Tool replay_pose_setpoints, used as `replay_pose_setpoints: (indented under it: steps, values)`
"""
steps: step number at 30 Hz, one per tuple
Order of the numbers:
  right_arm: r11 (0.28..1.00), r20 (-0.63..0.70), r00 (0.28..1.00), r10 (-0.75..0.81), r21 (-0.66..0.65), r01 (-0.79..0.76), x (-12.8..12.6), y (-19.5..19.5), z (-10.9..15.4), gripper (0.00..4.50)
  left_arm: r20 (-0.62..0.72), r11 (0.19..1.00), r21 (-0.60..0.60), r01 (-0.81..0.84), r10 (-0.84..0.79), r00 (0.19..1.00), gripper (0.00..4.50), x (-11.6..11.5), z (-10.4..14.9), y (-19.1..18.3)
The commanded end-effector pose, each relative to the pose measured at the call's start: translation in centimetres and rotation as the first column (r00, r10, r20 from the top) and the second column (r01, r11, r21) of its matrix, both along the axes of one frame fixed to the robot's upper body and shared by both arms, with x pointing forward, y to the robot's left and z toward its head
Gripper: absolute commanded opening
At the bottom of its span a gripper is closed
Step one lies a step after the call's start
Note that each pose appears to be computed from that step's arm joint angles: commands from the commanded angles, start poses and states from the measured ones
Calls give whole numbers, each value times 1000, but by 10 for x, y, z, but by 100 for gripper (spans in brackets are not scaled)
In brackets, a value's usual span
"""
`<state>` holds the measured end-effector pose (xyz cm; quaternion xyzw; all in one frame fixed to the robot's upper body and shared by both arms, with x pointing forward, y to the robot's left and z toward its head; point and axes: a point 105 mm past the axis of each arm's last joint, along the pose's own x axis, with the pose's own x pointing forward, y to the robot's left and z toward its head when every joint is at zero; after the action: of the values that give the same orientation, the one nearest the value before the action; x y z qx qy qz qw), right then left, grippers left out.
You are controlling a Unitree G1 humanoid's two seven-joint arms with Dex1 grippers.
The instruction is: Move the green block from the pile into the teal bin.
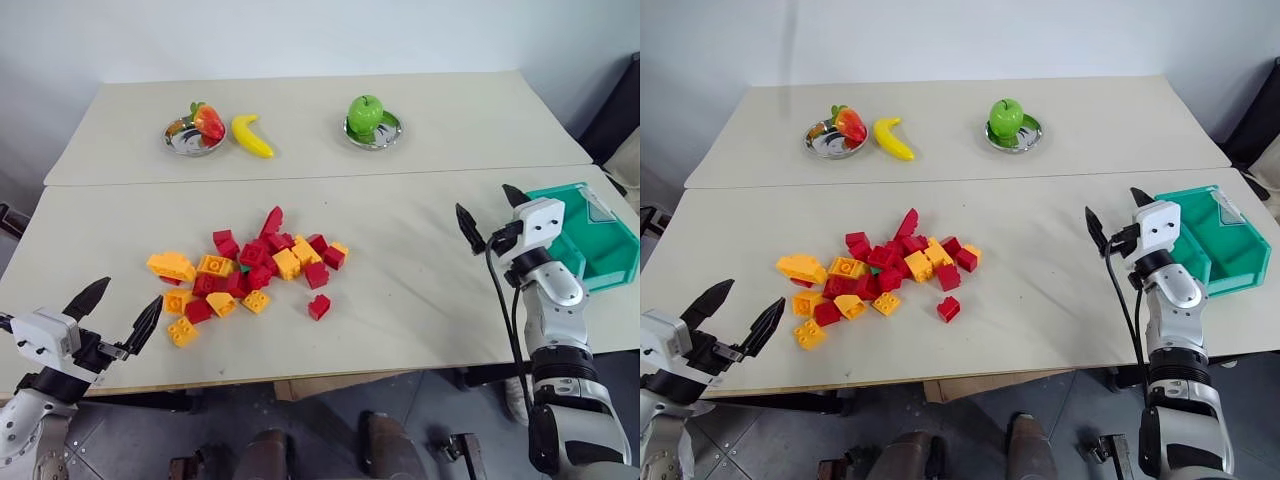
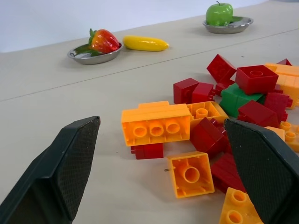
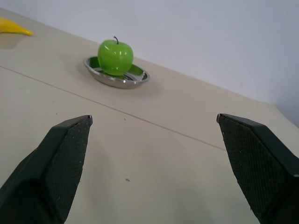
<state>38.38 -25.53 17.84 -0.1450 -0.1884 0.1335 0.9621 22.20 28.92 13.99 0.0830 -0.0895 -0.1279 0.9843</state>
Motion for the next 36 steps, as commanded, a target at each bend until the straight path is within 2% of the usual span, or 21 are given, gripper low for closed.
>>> replay_pose_setpoints:
  steps: [1,4,6,7,9,11,12,14,16,17,18,20,24,29,30,32,36]
  values:
    - [999,50,998,41,-1,-41,-5,6,13,449,26,1000,13,23,-24,999,450,-2,9,-6]
    - [996,41,995,93,1,-93,-7,13,13,449,40,998,-42,49,-47,998,450,-5,13,-2]
    - [976,37,976,216,28,-217,-13,26,17,449,92,996,-67,55,-49,995,450,-9,23,13]
    - [952,24,953,302,43,-302,-19,36,20,449,76,997,-55,53,-48,996,450,-12,23,19]
    - [898,-9,899,437,65,-435,-32,50,24,449,31,996,-38,77,-76,997,450,-17,20,25]
    - [794,-87,789,608,70,-604,-55,65,33,449,-46,990,22,137,-136,990,450,-24,17,33]
    - [743,-127,733,668,63,-667,-66,72,35,449,-129,982,29,185,-180,975,450,-27,11,35]
    - [659,-222,641,735,11,-752,-82,81,31,449,-182,967,73,244,-227,957,450,-29,9,35]
    - [620,-279,601,749,-23,-784,-89,84,26,449,-186,957,90,274,-255,949,450,-28,11,34]
    - [599,-310,582,752,-46,-799,-91,84,22,410,-179,949,94,302,-282,942,450,-28,15,30]
    - [585,-330,568,754,-58,-809,-93,83,19,395,-175,938,96,332,-313,933,450,-28,18,25]
    - [559,-370,541,755,-66,-826,-98,78,13,330,-178,922,120,367,-344,922,450,-29,21,19]
    - [539,-426,524,738,-95,-837,-102,70,2,197,-190,909,121,399,-373,908,450,-31,20,12]
    - [529,-428,514,743,-95,-843,-104,73,-2,21,-192,907,105,409,-385,903,450,-31,15,6]
    - [528,-430,513,743,-95,-844,-105,74,-3,0,-200,900,105,423,-397,896,431,-31,13,3]
    - [536,-430,524,735,-105,-838,-104,73,-5,0,-210,893,92,441,-415,885,395,-32,10,-1]
    - [566,-414,552,724,-101,-818,-101,72,-5,0,-199,895,83,438,-415,888,273,-31,10,0]
